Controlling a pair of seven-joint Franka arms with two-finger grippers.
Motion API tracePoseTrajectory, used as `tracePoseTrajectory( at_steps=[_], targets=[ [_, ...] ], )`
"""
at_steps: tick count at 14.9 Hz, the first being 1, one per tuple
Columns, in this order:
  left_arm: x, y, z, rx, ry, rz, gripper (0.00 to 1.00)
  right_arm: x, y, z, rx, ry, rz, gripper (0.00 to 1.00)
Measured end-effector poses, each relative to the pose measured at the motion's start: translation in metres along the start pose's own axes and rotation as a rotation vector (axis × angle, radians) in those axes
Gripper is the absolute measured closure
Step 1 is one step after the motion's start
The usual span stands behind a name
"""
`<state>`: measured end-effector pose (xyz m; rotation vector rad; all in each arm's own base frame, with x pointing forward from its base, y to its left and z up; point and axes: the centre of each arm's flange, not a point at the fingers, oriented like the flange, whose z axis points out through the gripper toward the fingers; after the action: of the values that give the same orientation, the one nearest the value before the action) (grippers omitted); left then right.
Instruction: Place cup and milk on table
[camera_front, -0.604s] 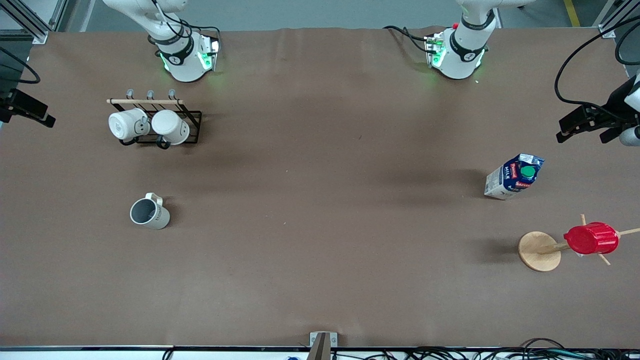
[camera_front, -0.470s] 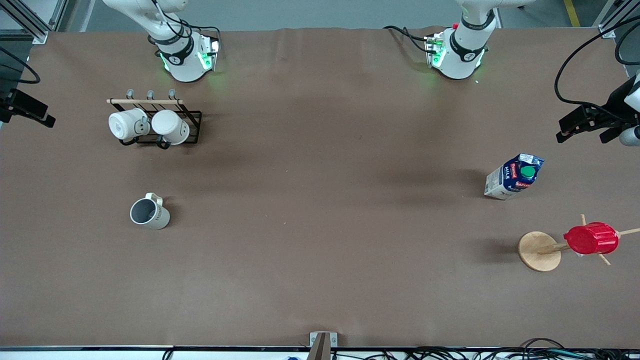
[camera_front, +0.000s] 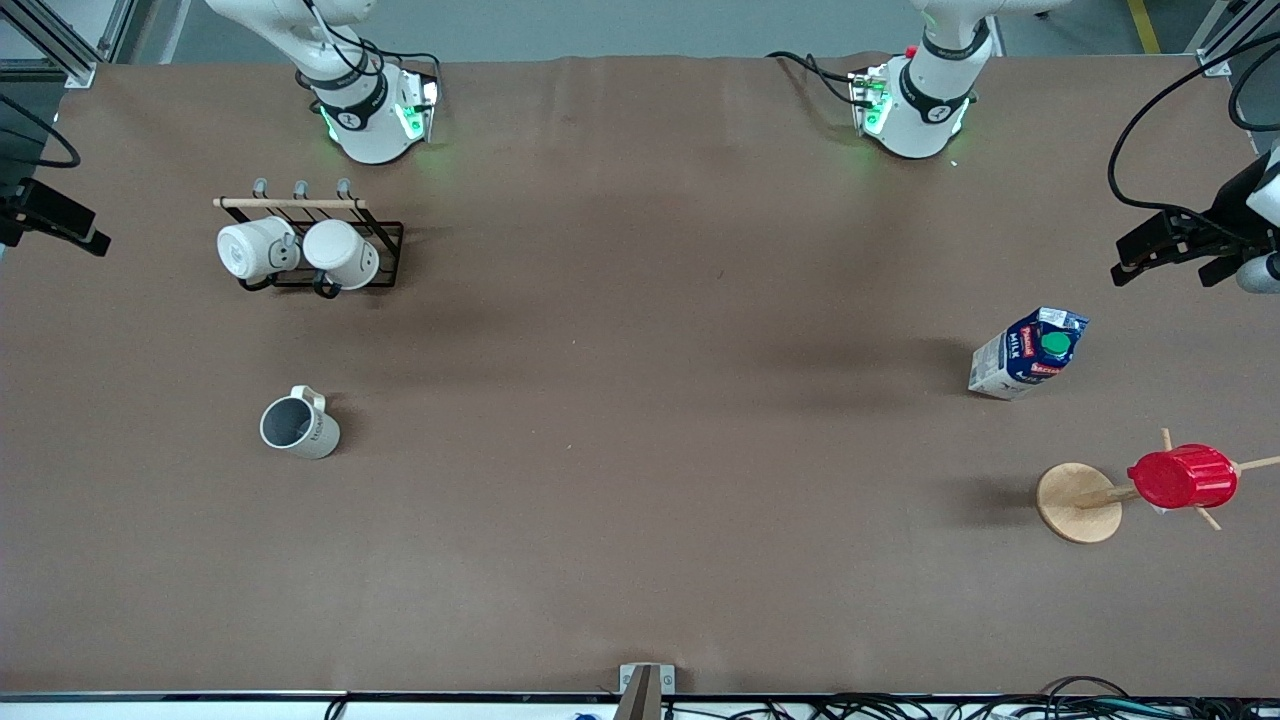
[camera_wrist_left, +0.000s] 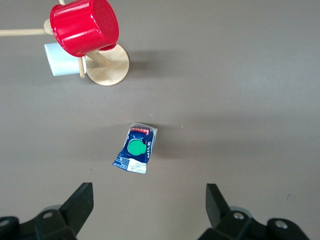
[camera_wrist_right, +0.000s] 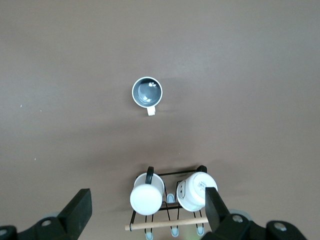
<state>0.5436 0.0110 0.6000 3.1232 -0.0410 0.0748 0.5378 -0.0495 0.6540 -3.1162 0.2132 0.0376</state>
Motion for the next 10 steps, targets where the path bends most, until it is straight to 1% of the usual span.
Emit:
tracePoseTrajectory(
  at_steps=[3,5,6,8,10],
  targets=[
    [-0.001,0.001,0.002,-0.001,-0.011,0.001,0.01,0.022,-0.003,0.033,-0.002,-0.028,-0.017,0.00],
    [-0.002,0.001,0.006,-0.001,-0.021,0.001,0.01,0.048,-0.005,0.079,-0.005,-0.055,-0.036,0.00],
    [-0.001,0.000,0.010,-0.001,-0.023,0.000,0.01,0.060,-0.005,0.108,-0.006,-0.058,-0.048,0.00],
    [0.000,-0.002,0.028,-0.001,-0.018,-0.004,0.01,0.075,-0.004,0.167,-0.006,-0.039,-0.085,0.00],
    [-0.001,-0.004,0.052,-0.002,-0.037,-0.006,0.01,0.077,-0.004,0.218,-0.007,-0.008,-0.110,0.00]
  ],
)
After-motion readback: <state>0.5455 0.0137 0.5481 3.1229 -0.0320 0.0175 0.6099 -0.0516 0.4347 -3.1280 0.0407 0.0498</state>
